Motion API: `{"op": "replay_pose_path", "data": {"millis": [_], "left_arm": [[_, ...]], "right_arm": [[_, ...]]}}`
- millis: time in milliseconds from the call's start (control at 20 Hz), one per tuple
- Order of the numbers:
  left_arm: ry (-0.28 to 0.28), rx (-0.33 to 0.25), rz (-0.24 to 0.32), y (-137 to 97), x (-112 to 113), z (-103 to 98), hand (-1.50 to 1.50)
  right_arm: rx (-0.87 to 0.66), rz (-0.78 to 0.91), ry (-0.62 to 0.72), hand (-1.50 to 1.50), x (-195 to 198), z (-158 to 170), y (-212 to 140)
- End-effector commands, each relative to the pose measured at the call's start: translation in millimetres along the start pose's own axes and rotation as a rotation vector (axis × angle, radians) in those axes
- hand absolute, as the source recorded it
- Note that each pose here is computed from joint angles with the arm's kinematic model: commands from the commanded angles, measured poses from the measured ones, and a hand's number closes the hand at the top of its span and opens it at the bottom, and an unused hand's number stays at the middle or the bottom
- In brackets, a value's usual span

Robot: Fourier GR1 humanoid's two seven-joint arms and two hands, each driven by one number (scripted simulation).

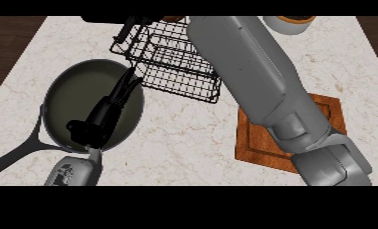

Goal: Pick the pear from the cutting board and place it in the tiered basket

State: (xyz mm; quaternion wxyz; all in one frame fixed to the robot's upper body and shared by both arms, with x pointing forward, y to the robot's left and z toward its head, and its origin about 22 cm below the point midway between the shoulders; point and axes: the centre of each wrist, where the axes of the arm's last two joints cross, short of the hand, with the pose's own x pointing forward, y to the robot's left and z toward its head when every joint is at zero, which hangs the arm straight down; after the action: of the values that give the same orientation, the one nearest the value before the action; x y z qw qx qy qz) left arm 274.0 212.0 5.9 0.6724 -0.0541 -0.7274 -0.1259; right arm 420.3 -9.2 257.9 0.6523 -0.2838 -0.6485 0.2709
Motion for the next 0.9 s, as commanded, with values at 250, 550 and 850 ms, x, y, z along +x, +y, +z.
{"op": "replay_pose_path", "data": {"millis": [250, 550, 850], "left_arm": [[0.084, 0.000, 0.015, 3, -13, 5, 0.00], [0.082, -0.032, 0.019, -1, -10, -13, 0.00], [0.095, -0.012, 0.026, -8, -22, -2, 0.00]], "right_arm": [[0.091, -0.169, 0.048, 1.50, 3, -13, 9], [0.218, -0.387, 0.291, -1.50, -10, -20, 11], [0.126, -0.508, 0.255, -1.50, 4, -16, 10]]}}
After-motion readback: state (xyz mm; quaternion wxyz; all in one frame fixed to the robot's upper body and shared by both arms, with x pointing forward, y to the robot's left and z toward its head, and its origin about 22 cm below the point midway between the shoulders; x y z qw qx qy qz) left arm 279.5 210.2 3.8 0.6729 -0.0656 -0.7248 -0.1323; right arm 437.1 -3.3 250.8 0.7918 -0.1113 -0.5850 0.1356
